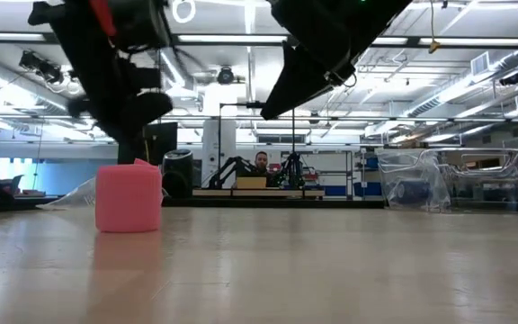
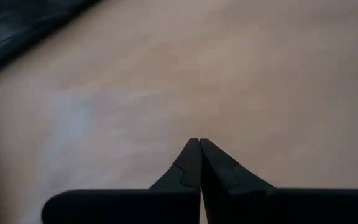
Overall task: Roll bandage
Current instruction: Open the transparent zip bag
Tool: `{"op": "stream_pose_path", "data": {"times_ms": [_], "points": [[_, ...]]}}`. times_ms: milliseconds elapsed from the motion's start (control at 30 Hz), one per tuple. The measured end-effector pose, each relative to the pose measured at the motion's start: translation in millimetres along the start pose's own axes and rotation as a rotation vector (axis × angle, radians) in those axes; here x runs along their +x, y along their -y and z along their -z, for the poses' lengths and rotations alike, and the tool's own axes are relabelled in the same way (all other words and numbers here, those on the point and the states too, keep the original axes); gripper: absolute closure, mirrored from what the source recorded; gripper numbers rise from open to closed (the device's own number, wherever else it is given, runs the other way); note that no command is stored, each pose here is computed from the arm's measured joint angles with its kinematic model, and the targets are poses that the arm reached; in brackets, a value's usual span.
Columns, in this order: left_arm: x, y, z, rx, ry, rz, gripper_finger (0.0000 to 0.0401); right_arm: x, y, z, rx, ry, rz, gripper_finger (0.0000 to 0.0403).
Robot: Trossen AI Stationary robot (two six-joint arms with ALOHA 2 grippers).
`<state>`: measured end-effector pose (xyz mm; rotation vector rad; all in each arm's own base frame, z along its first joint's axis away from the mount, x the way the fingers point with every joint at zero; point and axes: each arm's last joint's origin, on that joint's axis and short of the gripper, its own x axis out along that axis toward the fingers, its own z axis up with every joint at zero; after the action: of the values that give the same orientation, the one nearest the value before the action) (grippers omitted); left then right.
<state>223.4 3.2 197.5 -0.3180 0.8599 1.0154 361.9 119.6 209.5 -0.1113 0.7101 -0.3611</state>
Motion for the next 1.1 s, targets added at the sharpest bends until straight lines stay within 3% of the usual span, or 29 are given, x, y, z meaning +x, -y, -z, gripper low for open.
{"op": "stream_pose_path", "data": {"times_ms": [133,267,333,433,533,667,800,967,1100], "points": [[5,-24,1,-0.041,-0.109,-0.197,0.0399,-2,-3,1,-0.007,0.002,0.006,0.0398],[23,-32,10,-0.05,-0.167,-0.213,0.0399,-2,-3,1,-0.006,0.003,0.005,0.0396],[33,-31,14,-0.05,-0.171,-0.159,0.0399,-2,-3,1,-0.002,0.007,0.005,0.0398],[46,-23,16,-0.035,-0.153,0.005,0.0399,-2,-3,1,-0.006,0.003,-0.013,0.0401],[50,-9,8,0.024,-0.064,0.162,0.0399,-2,-4,1,-0.011,-0.003,-0.033,0.0399],[36,6,-7,0.06,0.015,0.231,0.0399,-2,-3,1,-0.018,-0.007,-0.031,0.0395],[16,0,-12,-0.004,-0.05,0.04,0.0399,-2,-3,3,-0.027,-0.019,-0.027,0.0398],[12,-24,5,-0.07,-0.202,-0.192,0.0399,-2,-3,4,-0.028,-0.029,-0.024,0.0398],[26,-38,22,-0.097,-0.25,-0.272,0.04,-2,-3,4,-0.02,-0.029,-0.024,0.0396]]}}
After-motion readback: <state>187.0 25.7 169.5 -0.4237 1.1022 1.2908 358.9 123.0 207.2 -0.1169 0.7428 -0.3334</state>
